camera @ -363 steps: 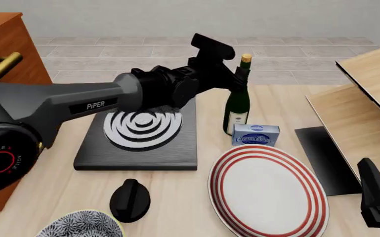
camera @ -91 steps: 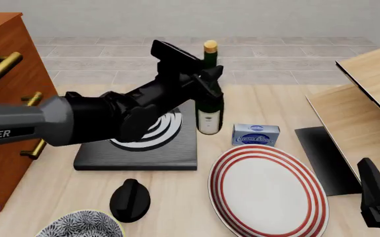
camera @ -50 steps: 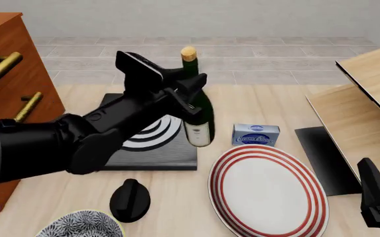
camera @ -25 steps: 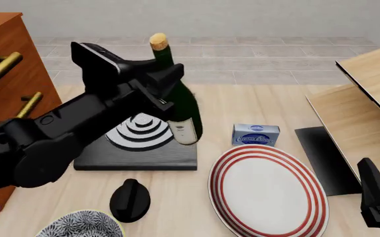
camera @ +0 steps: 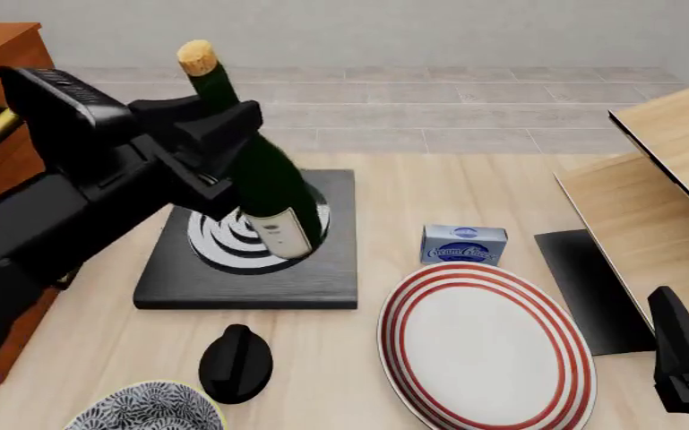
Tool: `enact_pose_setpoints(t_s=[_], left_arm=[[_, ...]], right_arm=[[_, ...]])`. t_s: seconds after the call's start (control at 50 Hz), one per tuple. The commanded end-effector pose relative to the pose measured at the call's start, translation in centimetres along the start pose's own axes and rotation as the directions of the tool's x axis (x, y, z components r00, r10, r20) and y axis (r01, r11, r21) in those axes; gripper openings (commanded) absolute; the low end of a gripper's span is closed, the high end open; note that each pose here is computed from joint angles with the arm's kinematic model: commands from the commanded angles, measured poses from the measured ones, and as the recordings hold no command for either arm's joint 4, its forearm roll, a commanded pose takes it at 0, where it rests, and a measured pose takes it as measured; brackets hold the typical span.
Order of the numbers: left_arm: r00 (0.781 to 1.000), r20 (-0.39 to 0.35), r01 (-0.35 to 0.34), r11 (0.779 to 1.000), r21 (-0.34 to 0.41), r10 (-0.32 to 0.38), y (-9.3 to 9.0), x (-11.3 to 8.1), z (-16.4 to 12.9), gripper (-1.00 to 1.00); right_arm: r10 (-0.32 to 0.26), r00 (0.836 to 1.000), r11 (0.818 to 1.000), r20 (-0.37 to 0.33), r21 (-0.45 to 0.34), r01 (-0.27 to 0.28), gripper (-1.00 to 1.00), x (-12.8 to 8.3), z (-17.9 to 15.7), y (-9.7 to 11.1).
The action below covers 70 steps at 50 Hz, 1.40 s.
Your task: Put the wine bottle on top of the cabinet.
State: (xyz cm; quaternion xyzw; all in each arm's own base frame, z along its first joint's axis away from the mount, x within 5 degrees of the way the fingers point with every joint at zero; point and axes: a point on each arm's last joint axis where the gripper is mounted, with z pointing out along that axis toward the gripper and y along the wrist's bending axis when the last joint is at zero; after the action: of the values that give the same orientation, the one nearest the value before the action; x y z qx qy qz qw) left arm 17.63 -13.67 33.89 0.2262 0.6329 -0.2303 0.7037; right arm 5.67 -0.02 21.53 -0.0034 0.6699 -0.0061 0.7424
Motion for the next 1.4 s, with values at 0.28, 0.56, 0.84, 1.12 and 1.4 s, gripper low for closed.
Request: enact_pose_setpoints(t_s=[0.28, 0.56, 0.84, 1.12, 1.4], left_arm=[[0.999, -0.009, -0.039, 0.996, -0.076, 0.038, 1.6, -2.7, -2.7, -1.0], [0.999, -0.037, -0.03, 0.994, -0.106, 0.026, 2.1, -3.5, -3.2, -1.0], [0.998, -0.051, -0.035, 0.99, -0.139, 0.028, 2.5, -4.2, -5.0, -1.0], [0.997, -0.076, -0.006, 0.996, -0.088, 0.0, 1.6, -6.9, -6.5, -1.0], [0.993, -0.116, -0.038, 0.993, -0.113, 0.025, 1.9, -6.4, -7.7, -1.0]], right_arm=[[0.0, 1.0, 1.0, 0.0, 0.0, 0.0, 1.0, 0.0, 0.0, 0.0], [0.0, 1.0, 1.0, 0.0, 0.0, 0.0, 1.0, 0.0, 0.0, 0.0], [0.0, 1.0, 1.0, 0.0, 0.0, 0.0, 1.0, 0.0, 0.0, 0.0], [0.0, 1.0, 1.0, 0.0, 0.0, 0.0, 1.0, 0.0, 0.0, 0.0], [0.0, 1.0, 1.0, 0.0, 0.0, 0.0, 1.0, 0.0, 0.0, 0.0]])
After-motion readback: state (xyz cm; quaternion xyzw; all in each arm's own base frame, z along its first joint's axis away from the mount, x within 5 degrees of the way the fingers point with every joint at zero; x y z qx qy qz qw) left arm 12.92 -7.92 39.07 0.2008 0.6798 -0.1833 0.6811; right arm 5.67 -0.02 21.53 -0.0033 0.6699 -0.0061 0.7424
